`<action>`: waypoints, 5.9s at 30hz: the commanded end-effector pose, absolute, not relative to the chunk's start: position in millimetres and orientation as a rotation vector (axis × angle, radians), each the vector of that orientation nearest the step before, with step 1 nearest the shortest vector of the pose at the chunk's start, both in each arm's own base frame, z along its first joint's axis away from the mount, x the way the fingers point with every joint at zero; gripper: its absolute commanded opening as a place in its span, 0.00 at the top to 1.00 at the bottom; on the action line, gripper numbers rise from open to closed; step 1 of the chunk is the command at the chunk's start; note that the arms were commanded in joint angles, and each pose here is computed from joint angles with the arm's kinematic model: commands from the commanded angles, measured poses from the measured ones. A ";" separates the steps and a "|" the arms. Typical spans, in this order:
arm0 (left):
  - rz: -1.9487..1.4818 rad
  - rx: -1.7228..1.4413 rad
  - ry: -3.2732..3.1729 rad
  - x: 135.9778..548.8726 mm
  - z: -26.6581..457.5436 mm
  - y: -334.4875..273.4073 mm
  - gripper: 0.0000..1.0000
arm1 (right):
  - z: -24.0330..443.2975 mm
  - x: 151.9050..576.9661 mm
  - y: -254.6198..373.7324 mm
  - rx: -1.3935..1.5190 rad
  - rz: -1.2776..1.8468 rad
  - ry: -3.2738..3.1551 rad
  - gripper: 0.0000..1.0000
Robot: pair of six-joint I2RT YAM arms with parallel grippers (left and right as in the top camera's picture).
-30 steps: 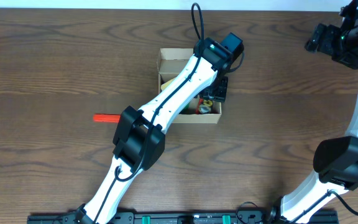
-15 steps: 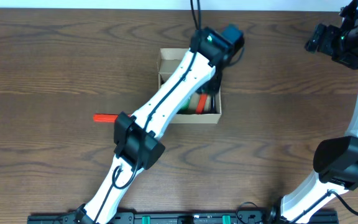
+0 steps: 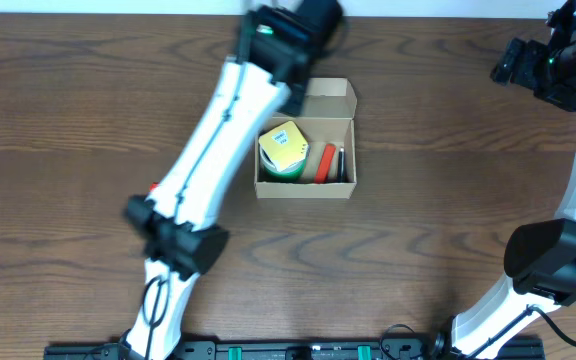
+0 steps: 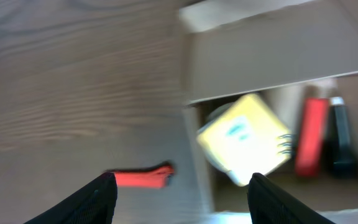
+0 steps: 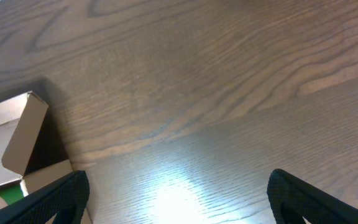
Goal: Pack container
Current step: 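Move the left gripper to the red box cutter and grasp it, then place the red box cutter into the box and release it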
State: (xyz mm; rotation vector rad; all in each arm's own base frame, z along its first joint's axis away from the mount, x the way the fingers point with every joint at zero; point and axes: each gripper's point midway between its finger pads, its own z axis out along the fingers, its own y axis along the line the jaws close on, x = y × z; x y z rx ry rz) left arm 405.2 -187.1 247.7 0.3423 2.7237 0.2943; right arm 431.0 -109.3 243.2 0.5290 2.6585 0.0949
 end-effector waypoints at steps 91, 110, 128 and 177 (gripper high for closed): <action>-0.093 1.442 2.930 327.6 -18.5 -43.5 0.94 | 195.8 443.2 -116.0 0.586 0.108 2.753 0.09; 0.277 0.463 3.008 414.6 61.0 -20.8 0.94 | 194.8 440.4 -114.8 0.589 0.111 2.766 0.10; 0.287 0.206 2.982 412.9 186.5 -29.2 0.94 | 195.0 440.9 -112.8 0.586 0.127 2.765 0.10; -0.134 2.297 2.055 302.3 126.6 -269.5 0.94 | 194.9 440.6 -112.4 0.590 0.129 2.766 0.10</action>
